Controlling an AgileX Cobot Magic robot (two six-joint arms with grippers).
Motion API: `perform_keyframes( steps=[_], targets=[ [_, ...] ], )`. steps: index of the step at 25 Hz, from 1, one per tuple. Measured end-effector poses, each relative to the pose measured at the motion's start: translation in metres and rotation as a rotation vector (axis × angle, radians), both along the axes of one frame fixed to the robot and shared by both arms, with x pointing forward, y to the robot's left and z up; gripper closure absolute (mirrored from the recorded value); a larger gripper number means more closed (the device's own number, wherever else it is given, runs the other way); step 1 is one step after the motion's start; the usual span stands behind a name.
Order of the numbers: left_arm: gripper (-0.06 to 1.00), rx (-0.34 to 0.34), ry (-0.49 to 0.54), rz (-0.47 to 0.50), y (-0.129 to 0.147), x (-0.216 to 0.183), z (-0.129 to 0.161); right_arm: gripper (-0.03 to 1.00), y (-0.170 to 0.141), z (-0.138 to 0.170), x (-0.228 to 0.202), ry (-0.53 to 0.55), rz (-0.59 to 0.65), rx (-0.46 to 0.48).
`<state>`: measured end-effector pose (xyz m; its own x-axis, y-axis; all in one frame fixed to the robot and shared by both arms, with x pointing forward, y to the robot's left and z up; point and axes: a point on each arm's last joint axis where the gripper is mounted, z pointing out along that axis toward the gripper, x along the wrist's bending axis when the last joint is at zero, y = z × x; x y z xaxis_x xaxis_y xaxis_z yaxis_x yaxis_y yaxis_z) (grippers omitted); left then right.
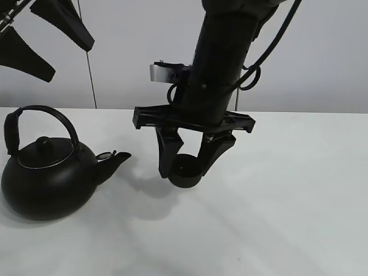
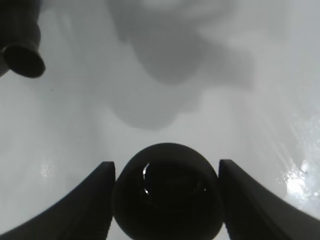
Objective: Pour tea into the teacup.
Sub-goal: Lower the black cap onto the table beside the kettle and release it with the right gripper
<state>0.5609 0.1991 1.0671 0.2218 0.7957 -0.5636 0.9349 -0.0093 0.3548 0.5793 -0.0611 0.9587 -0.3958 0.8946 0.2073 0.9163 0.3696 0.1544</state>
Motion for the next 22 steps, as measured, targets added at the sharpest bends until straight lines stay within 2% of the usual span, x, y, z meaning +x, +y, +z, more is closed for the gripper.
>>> perform_keyframes(
  steps=[5, 11, 22],
  targets=[
    [0.41, 0.000, -0.003, 0.003, 0.000, 0.000, 0.000, 0.57, 0.007, -0.011, 0.004, -0.022, -0.012, 0.014],
    [0.41, 0.000, -0.004, 0.004, 0.000, 0.000, 0.000, 0.57, 0.010, -0.036, 0.008, 0.005, -0.021, 0.000],
    [0.41, 0.000, -0.005, 0.004, 0.000, 0.001, 0.000, 0.57, 0.014, -0.058, 0.010, 0.028, -0.038, -0.001]
  ],
)
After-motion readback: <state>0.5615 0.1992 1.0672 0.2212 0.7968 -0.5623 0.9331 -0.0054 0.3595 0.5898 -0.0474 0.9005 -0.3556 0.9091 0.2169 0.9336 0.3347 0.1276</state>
